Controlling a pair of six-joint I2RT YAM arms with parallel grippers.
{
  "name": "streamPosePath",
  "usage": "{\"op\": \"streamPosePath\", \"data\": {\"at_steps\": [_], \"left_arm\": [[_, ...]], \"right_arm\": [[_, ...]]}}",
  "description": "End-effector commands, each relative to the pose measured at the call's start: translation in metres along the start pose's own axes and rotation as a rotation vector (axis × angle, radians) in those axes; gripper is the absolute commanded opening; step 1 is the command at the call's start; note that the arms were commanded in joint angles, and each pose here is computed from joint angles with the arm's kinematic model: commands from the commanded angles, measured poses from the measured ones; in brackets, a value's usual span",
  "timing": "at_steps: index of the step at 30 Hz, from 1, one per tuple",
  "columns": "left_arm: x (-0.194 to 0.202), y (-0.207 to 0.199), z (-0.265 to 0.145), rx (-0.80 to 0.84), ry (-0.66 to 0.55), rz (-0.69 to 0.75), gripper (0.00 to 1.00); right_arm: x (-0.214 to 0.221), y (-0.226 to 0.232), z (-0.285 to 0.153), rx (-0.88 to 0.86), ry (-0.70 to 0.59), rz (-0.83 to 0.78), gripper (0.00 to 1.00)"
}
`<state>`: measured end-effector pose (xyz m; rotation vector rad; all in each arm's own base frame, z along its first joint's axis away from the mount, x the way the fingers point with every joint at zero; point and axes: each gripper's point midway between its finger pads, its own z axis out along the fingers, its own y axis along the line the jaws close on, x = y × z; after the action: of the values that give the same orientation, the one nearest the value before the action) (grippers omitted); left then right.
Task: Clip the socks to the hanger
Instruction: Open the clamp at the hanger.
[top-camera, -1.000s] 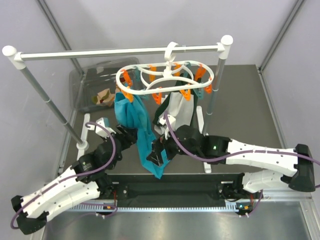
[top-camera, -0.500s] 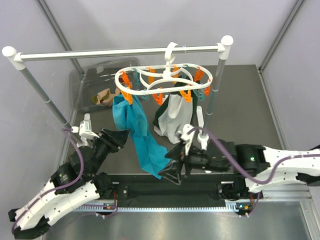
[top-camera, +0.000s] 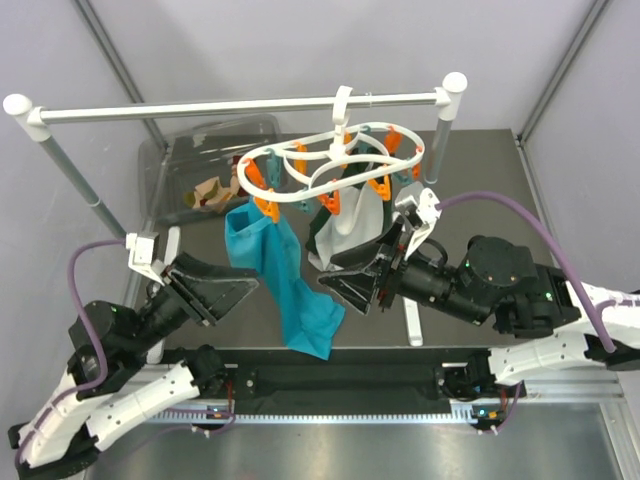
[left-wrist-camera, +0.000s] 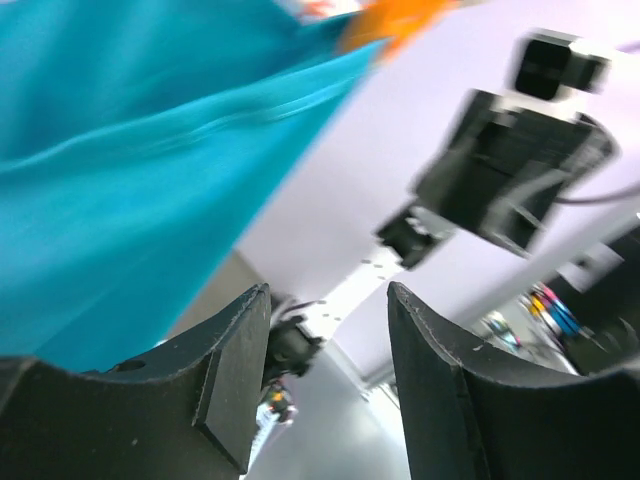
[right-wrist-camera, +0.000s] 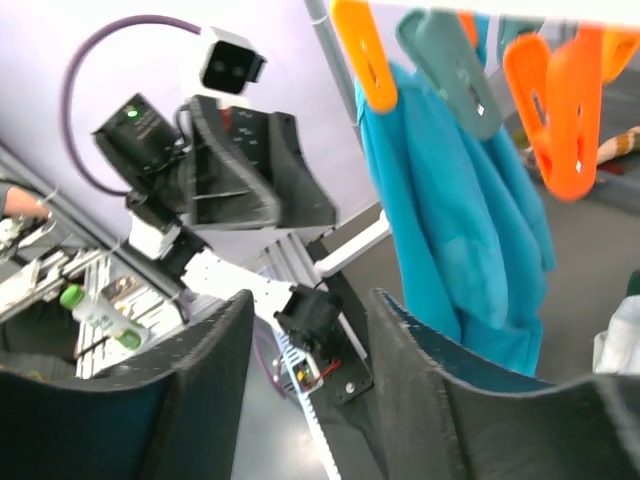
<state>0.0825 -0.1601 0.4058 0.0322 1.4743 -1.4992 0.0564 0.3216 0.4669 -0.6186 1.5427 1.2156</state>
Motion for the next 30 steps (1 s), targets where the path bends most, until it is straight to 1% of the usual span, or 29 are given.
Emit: {"op": "streamPosePath", "data": {"at_steps": [1,2,4,6,9,11,13,16,18,19,21,23,24,25,30], "left_arm": [[-0.008,-0.06,0.013,0.241,0.042,0.034,0.55],[-0.012,-0.07,0.015,0.268,0.05,0.036,0.54],[-0.007,-0.074,0.032,0.275,0.085,0.042,0.54],[-0.008,-0.076,0.046,0.273,0.087,0.043,0.58],[-0.016,-0.083,0.059,0.309,0.041,0.043,0.59],[-0.021,-0.089,0.064,0.331,0.02,0.043,0.59],[-0.018,-0.088,0.075,0.334,0.031,0.039,0.59],[-0.018,-0.083,0.086,0.305,0.023,0.04,0.59],[-0.022,-0.067,0.091,0.238,-0.021,0.014,0.59],[-0.023,-0.046,0.094,0.173,-0.078,-0.008,0.62],[-0.028,-0.05,0.092,0.208,-0.114,0.022,0.65],[-0.022,-0.051,0.091,0.253,-0.114,0.056,0.69],[-0.026,-0.058,0.09,0.297,-0.141,0.071,0.7],[-0.023,-0.058,0.091,0.309,-0.137,0.083,0.7],[-0.024,-0.054,0.096,0.323,-0.177,0.135,0.71]], "right_arm": [[-0.035,0.003,0.003,0.032,-0.088,0.006,0.47],[-0.036,0.003,0.006,0.038,-0.089,0.007,0.46],[-0.045,0.004,0.006,0.048,-0.106,0.015,0.45],[-0.047,0.003,0.008,0.064,-0.107,0.017,0.45],[-0.054,-0.001,0.006,0.094,-0.117,0.024,0.45],[-0.056,-0.004,0.004,0.111,-0.116,0.019,0.47],[-0.059,-0.009,0.003,0.144,-0.121,0.014,0.5],[-0.057,-0.016,0.005,0.186,-0.108,-0.012,0.52],[-0.056,-0.017,0.006,0.195,-0.104,-0.029,0.54],[-0.054,-0.018,0.01,0.208,-0.098,-0.051,0.56],[-0.052,-0.019,0.012,0.21,-0.092,-0.061,0.57],[-0.05,-0.017,0.014,0.203,-0.089,-0.069,0.58],[-0.053,-0.014,0.014,0.188,-0.095,-0.063,0.59],[-0.054,-0.012,0.014,0.178,-0.096,-0.064,0.59],[-0.061,-0.006,0.012,0.141,-0.118,-0.057,0.59]]}}
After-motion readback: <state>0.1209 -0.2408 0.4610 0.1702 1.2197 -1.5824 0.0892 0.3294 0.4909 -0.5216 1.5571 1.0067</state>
